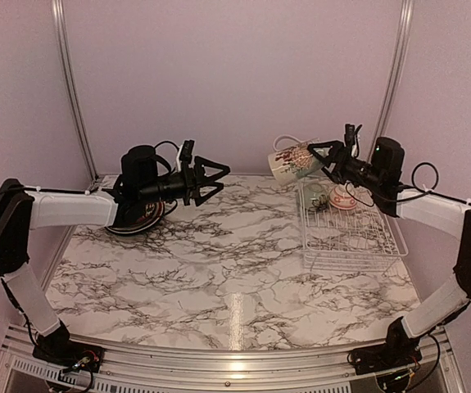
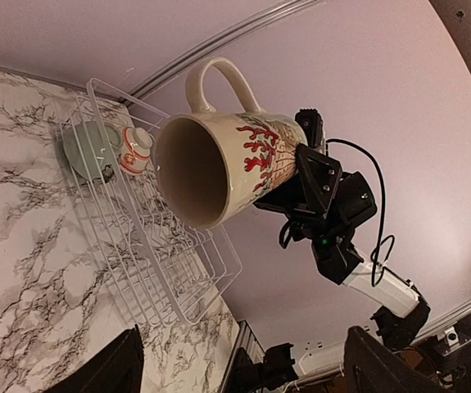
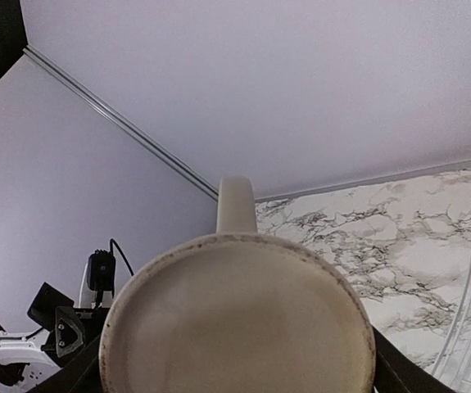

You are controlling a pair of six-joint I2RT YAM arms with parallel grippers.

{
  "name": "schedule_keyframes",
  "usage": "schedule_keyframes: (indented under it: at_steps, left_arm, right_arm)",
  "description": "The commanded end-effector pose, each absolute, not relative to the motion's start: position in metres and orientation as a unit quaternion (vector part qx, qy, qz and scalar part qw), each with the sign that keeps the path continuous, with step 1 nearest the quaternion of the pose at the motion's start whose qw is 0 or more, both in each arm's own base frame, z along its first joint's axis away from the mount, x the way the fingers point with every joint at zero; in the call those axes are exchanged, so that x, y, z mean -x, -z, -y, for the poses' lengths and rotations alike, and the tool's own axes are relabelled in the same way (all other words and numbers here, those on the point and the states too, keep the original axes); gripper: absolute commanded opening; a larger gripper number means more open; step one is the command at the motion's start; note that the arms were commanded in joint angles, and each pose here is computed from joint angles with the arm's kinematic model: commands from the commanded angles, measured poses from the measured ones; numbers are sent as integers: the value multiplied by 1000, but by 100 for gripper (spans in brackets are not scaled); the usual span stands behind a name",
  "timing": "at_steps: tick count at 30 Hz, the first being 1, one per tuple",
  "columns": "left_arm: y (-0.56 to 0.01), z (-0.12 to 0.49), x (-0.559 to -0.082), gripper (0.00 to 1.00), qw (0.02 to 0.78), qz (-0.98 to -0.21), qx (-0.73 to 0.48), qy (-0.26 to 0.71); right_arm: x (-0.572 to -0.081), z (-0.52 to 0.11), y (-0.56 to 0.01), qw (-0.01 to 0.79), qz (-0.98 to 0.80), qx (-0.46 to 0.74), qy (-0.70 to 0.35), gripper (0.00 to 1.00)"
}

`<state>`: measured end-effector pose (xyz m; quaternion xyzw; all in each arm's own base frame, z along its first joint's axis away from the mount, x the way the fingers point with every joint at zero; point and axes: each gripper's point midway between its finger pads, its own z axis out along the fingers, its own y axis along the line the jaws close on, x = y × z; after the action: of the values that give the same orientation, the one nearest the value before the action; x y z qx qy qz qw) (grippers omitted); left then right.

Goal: Unload the mixed dishes from the dish rack
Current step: Pass from the right arm to the left

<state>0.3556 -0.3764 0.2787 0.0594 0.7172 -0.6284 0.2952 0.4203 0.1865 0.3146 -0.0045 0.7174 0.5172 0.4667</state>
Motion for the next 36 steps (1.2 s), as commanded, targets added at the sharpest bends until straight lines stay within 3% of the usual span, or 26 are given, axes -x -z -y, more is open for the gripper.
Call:
schedule_keyframes:
  at_steps: [1, 14, 20, 27, 36]
  left_arm:
    - [-316, 399, -334, 88, 296, -640, -86, 704]
    - [-304, 415, -339, 83, 310, -652, -77, 688]
    - [-313, 414, -335, 56, 304, -632, -76, 709]
    - [-308, 412, -335, 38, 300, -632, -65, 712]
    - [-305, 411, -342, 8, 289, -634, -56, 715]
  right_arm:
    - [-402, -213, -371, 491, -633, 58, -596, 0]
    - [-375, -284, -360, 404, -603, 89, -682, 0]
    - [-368, -305, -352, 369, -586, 94, -715, 0]
    - [-369, -312, -342, 351, -582, 90, -728, 0]
    - [-370, -318, -334, 350, -592, 93, -720, 0]
